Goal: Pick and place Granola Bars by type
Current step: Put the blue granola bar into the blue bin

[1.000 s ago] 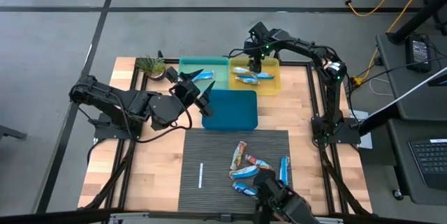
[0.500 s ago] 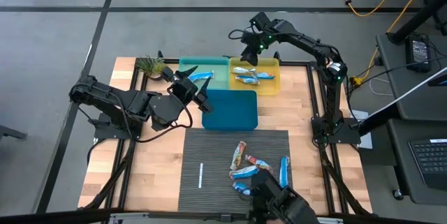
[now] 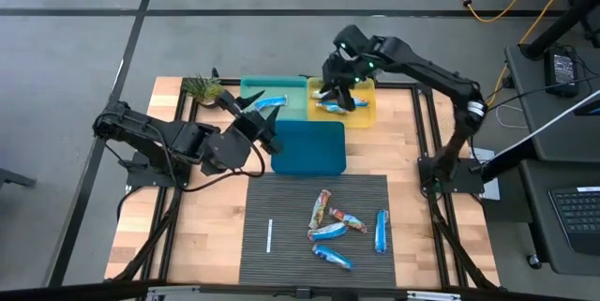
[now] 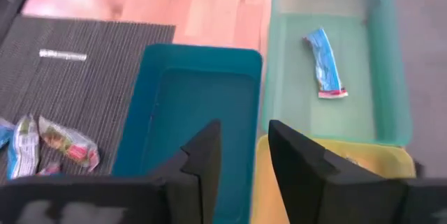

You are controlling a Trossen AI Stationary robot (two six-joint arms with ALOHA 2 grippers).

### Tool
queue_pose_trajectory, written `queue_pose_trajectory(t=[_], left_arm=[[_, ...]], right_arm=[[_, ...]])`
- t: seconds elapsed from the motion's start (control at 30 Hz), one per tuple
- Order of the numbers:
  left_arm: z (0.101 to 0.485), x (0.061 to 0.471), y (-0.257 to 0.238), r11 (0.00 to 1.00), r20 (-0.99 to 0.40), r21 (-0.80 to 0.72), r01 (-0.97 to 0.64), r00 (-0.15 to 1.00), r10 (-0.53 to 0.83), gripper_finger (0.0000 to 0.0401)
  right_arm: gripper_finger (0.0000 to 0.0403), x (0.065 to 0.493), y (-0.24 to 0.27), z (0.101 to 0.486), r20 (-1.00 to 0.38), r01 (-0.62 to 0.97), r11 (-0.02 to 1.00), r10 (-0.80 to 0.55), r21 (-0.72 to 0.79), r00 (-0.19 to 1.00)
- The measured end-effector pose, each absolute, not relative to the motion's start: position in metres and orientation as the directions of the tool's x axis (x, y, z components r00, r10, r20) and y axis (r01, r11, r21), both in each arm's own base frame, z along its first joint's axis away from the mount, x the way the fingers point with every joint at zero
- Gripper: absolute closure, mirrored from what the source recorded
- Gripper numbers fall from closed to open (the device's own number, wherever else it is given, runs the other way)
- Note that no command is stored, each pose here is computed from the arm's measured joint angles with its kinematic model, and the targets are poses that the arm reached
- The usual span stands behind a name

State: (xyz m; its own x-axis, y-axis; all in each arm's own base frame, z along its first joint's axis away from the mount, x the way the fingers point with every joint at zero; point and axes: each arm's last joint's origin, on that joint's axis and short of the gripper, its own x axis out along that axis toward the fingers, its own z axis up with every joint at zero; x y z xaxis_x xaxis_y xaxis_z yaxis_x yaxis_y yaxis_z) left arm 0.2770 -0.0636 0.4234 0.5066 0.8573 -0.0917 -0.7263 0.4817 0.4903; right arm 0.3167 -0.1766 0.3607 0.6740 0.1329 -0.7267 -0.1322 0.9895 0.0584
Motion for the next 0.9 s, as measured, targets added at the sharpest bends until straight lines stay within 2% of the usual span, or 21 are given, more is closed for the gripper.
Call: queue_pose_trajectory(t=[0.13,0.23,0.4,0.53,0.7,0.83,0.9], left_arm=[[0.419,0.275,-0.063,0.527,-0.131,0.503,-0.685,0.542,0.83,0.017],[0.414,0.272,-0.063,0.583,-0.185,0.512,-0.631,0.581,0.792,0.0172],[0.408,0.27,-0.061,0.62,-0.248,0.549,-0.561,0.6,0.761,0.0173],[0.406,0.27,-0.062,0.659,-0.287,0.558,-0.504,0.628,0.724,0.0173],[0.404,0.271,-0.063,0.71,-0.33,0.554,-0.435,0.668,0.666,0.0173],[0.404,0.271,-0.064,0.737,-0.351,0.54,-0.407,0.687,0.636,0.0173],[0.404,0.272,-0.065,0.748,-0.36,0.533,-0.395,0.694,0.623,0.0173]], right_arm=[[0.0286,0.303,-0.133,0.389,-0.756,-0.083,0.996,0.039,-0.021,0.653],[0.0289,0.29,-0.102,0.405,-0.771,-0.035,0.999,0.011,-0.015,0.637],[0.0289,0.262,-0.054,0.423,-0.807,0.075,0.997,-0.027,0.022,0.59],[0.0289,0.239,-0.021,0.429,-0.851,0.25,0.966,-0.081,0.061,0.519],[0.0289,0.215,0.014,0.427,-0.908,0.482,0.872,-0.131,0.086,0.399],[0.0289,0.211,0.041,0.418,-0.904,0.51,0.85,-0.105,0.135,0.414],[0.0289,0.21,0.053,0.407,-0.921,0.533,0.835,-0.091,0.137,0.378]])
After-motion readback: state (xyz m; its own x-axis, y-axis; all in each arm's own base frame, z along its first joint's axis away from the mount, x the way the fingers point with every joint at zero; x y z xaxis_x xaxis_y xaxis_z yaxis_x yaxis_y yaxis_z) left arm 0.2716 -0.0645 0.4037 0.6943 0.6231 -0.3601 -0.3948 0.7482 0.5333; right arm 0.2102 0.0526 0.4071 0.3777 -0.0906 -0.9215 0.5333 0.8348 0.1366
